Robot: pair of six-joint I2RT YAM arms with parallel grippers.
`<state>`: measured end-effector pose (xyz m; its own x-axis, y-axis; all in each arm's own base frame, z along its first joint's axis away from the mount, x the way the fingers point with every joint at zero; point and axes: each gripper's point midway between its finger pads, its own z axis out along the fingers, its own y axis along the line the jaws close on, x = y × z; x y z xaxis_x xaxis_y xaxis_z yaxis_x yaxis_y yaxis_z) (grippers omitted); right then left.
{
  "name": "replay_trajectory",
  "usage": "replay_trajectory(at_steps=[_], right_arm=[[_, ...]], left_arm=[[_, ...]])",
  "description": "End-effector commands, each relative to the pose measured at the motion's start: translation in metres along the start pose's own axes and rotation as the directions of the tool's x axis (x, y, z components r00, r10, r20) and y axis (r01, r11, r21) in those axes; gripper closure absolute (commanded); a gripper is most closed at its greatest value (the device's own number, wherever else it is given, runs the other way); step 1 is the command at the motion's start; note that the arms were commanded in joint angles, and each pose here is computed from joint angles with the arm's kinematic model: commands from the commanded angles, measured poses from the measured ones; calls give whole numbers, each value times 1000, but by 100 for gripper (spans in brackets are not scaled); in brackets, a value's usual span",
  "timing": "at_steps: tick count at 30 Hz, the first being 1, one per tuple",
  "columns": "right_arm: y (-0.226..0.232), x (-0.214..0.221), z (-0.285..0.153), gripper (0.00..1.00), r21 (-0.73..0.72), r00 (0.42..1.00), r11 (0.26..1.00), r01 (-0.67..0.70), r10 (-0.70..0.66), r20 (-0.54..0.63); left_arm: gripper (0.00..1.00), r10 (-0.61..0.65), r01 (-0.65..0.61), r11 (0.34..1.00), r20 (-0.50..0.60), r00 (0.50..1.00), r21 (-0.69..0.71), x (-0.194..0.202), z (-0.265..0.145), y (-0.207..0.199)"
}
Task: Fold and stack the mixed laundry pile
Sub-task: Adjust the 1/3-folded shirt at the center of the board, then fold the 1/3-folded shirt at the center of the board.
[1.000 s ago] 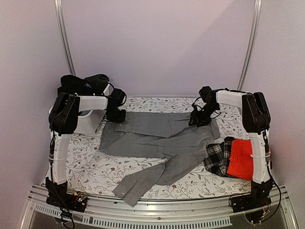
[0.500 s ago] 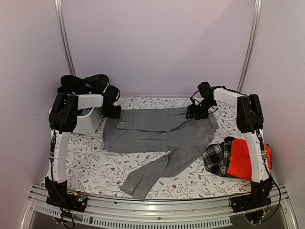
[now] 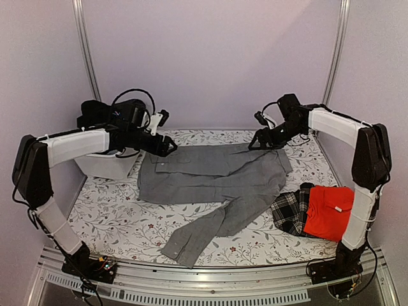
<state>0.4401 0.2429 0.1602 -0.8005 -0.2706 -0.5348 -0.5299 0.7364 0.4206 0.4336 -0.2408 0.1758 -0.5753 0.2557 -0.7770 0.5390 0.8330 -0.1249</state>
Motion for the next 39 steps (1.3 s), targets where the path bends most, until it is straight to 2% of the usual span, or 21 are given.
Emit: replay_trajectory(at_steps=[1, 7, 10, 14, 20, 26, 29, 33, 36, 38, 39], right_arm=[[48, 68, 12, 21, -87, 981, 988, 124, -135, -142], [68, 127, 25, 20, -62, 937, 968, 243, -251, -244], [73, 140, 34, 20, -57, 916, 957, 285, -290, -279], [57, 145, 47, 20, 22, 896, 945, 326, -301, -327], [44, 151, 65, 20, 61, 874, 940, 337, -288, -391], [44, 164, 74, 25, 57, 852, 935, 350, -292, -433], [46, 171, 75, 32, 59, 844, 931, 360, -299, -445], [42, 176, 75, 51, 81, 838, 924, 373, -298, -458], [38, 172, 73, 78, 115, 843, 920, 374, -286, -456], [40, 166, 71, 87, 124, 851, 919, 374, -287, -439], [41, 163, 70, 97, 129, 857, 919, 371, -286, -430]], left_arm=[[21, 33, -3, 953, -97, 995, 303, 55, -20, -73], [23, 113, -15, 900, -198, 974, 436, 129, -51, -141], [23, 187, -54, 887, -251, 950, 458, 168, -62, -168], [25, 178, -41, 899, -278, 944, 435, 189, -67, -167], [26, 191, -54, 923, -333, 923, 380, 206, -56, -160], [28, 268, -98, 903, -371, 889, 418, 230, -54, -180], [28, 276, -96, 903, -395, 876, 418, 241, -52, -179], [31, 296, -109, 907, -430, 853, 408, 256, -47, -176], [37, 308, -115, 906, -447, 840, 407, 263, -44, -177], [40, 320, -123, 905, -460, 828, 408, 268, -42, -179], [41, 332, -132, 902, -465, 820, 411, 270, -41, -181]])
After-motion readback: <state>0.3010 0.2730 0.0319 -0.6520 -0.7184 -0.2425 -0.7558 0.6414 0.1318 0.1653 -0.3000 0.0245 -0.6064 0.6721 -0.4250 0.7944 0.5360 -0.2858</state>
